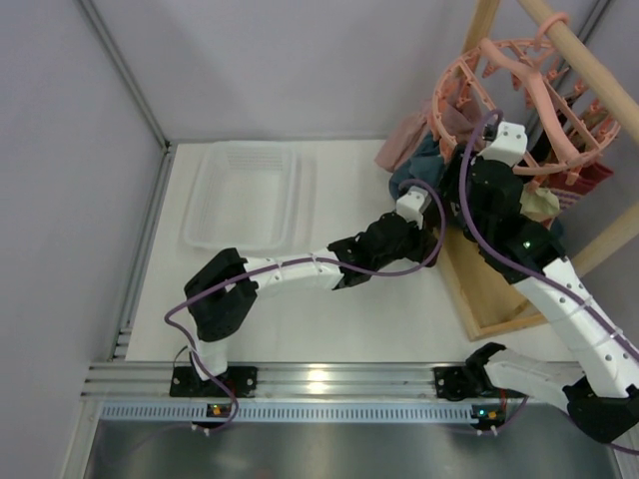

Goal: Remove the socks clipped to the hanger

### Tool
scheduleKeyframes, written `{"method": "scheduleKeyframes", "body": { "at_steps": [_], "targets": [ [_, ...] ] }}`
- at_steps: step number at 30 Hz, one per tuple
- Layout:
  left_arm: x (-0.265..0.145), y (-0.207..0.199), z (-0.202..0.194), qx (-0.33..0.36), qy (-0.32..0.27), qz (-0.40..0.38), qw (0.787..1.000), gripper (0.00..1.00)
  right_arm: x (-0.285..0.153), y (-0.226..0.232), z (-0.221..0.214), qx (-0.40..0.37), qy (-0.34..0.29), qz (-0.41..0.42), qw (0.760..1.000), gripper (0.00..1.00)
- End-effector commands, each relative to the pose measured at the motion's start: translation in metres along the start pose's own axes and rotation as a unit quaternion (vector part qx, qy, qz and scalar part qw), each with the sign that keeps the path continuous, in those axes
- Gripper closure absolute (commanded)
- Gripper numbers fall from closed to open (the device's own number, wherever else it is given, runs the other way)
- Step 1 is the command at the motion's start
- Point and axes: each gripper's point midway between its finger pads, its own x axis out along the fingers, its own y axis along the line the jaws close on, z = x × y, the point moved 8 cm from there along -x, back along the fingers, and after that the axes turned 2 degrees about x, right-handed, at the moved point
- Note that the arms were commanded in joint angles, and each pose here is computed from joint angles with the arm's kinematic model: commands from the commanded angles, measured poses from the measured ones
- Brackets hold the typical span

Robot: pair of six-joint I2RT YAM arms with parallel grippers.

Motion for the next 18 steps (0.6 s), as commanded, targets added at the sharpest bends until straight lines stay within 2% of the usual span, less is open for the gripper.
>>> {"method": "scheduleKeyframes", "body": {
  "at_steps": [1, 14, 17, 18],
  "targets": [
    [-0.015, -0.012, 0.027, -0.013, -0.040, -0.025, 0.999, 1.00, -0.001, -0.003, 0.021, 0.012, -0.054, -0.047, 0.997, 0.45],
    [-0.020, -0.011, 0.026, -0.011, -0.038, -0.024, 0.999, 1.00, 0.010, -0.002, 0.015, 0.012, -0.060, -0.061, 0.996, 0.49],
    [-0.020, -0.011, 0.026, -0.011, -0.038, -0.024, 0.999, 1.00, 0.015, 0.001, 0.013, 0.008, -0.058, -0.057, 0.997, 0.53],
    [-0.020, -0.010, 0.026, -0.010, -0.039, -0.023, 0.999, 1.00, 0.016, 0.002, 0.013, 0.009, -0.058, -0.057, 0.997, 0.59]
  ]
}}
